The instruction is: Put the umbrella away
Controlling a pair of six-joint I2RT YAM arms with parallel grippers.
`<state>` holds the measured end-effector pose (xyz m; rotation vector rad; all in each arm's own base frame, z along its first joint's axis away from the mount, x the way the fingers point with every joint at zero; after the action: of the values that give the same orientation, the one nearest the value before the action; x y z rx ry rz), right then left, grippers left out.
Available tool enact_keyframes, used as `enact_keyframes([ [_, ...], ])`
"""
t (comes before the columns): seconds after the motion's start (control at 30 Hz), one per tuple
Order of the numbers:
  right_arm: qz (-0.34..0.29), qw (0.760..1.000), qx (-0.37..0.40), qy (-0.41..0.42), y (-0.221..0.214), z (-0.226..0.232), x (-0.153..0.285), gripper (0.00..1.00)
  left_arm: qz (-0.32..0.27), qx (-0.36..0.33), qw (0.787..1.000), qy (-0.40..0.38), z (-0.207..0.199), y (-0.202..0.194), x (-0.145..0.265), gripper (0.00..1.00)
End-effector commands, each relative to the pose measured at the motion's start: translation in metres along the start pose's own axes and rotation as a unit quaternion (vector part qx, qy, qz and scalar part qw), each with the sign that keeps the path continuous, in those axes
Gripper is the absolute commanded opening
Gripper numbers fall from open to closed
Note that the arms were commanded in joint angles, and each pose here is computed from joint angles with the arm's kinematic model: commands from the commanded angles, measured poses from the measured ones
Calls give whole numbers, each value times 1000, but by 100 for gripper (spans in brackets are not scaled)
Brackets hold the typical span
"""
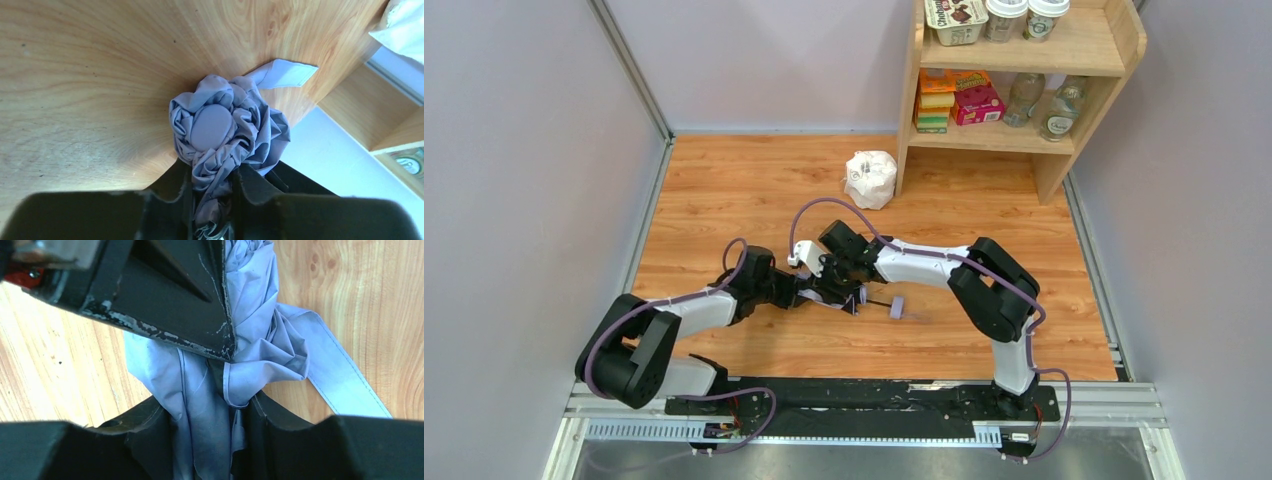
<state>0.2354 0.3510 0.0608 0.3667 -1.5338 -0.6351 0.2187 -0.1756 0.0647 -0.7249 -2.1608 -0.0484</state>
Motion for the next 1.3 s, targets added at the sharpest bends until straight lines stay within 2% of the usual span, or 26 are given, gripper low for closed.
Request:
enact_keyframes([
  [0.0,115,991,-45,52,-65,31,-16,0,-46,-21,992,114,54,13,-3,2],
  [0.13,89,994,-58,26,-54,26,-13,0,-33,-28,981,187,84,12,-3,0],
  [0.17,81,995,-62,18,-51,25,-11,4,-23,-29,979,198,86,10,-3,0],
  [0.2,71,995,-66,8,-48,24,-8,13,-19,-25,972,234,99,9,1,0],
  [0.3,32,996,-78,-33,-30,17,11,51,-12,-25,965,260,113,8,4,0],
  [0.33,19,996,-81,-45,-25,16,19,60,-9,-23,963,268,116,8,5,0],
  [0.47,-38,989,-98,-99,2,10,55,79,-11,-25,960,278,115,9,6,0],
  [0.53,-64,987,-92,-117,7,13,70,87,-4,-27,959,282,113,8,6,0],
  [0.6,-93,984,-75,-130,10,19,78,99,0,-28,958,286,112,7,6,0],
  [0.63,-109,983,-62,-135,14,23,80,100,1,-26,957,288,112,7,6,0],
  [0.8,-146,974,-32,-172,21,25,58,100,13,-22,957,290,103,5,5,0],
  [0.9,-131,970,-21,-203,20,24,41,100,16,-16,952,305,104,5,6,0],
  [0.97,-118,967,-30,-223,16,18,34,97,23,-10,950,312,104,5,6,0],
  [1.03,-116,962,-44,-242,10,14,31,89,28,-6,950,312,104,4,7,0],
  [1.13,-97,965,-49,-238,-1,12,20,73,27,-3,949,313,104,4,7,0],
  [1.17,-87,967,-53,-234,-6,11,13,64,31,1,949,314,105,3,8,0],
  [1.23,-65,972,-59,-218,-15,13,1,39,32,1,950,310,101,3,6,0],
  [1.27,-55,972,-69,-220,-21,13,-1,21,32,-1,949,313,100,3,7,0],
])
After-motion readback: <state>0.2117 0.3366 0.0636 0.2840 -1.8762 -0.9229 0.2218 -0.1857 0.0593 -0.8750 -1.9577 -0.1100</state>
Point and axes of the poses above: each gripper's point midway between its finger pads, its own x axis back along the fingers, its own z axis along the line the jaws close on, y = z × x, the point moved 5 cm from there along x, back along the fingers
